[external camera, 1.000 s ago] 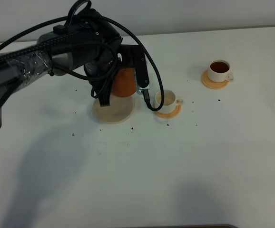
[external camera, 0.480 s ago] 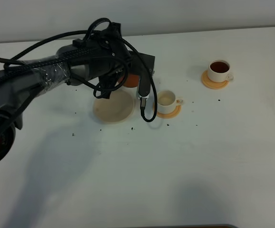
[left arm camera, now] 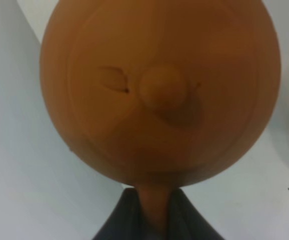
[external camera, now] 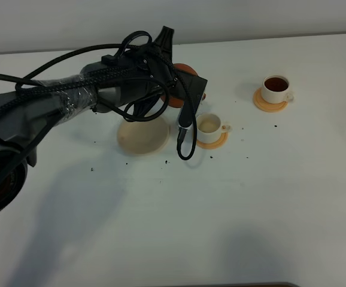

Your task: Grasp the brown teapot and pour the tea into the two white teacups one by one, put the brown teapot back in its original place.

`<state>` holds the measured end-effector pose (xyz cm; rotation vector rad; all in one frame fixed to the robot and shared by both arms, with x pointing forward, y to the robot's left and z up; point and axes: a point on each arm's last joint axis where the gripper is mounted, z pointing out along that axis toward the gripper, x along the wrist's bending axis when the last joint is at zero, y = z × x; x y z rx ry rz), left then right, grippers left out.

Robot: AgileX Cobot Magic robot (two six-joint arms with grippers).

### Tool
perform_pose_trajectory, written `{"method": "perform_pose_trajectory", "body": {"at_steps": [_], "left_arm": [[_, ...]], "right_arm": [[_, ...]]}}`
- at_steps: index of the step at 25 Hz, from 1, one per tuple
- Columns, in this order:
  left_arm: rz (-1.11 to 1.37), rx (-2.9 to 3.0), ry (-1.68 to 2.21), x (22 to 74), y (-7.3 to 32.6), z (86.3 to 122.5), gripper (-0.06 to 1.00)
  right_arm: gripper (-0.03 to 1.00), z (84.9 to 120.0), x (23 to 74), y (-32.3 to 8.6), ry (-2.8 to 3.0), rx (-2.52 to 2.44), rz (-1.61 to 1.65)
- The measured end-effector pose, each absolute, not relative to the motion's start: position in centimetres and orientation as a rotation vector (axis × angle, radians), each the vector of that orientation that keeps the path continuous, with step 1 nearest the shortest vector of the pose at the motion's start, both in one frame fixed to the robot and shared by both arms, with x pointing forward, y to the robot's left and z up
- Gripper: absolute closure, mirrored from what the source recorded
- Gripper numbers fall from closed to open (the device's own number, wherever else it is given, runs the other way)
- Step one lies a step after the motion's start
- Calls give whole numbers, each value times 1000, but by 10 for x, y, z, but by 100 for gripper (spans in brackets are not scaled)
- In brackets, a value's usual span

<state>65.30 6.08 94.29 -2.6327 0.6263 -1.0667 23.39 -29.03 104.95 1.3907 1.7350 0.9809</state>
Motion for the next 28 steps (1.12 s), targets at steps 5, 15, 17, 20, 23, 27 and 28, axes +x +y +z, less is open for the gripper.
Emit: {"method": "perform_pose_trajectory", "body": {"at_steps": [5,15,17,20,23,27,28], "left_arm": [[-1049,-2620,643,650,58,943,83],[-993,-2621,660,631,69,950,83],[-999,-2616,679,631,69,949,83],[-1028,-2610,714,631,67,949,83],[-1057,-2601,750,632,64,949,83],[-1062,-2581,803,632,62,950,83],[-1058,-2571,820,632,62,950,83]], "right_arm": [[73,1049,234,-290,1735,1391,981],[73,1049,234,-290,1735,1391,981],[73,1049,234,-290,1735,1391,981],[73,1049,234,-290,1735,1391,981],[73,1049,234,-290,1735,1391,981],[73,1049,234,-290,1735,1391,981],[73,1049,234,-290,1735,1391,981]]}}
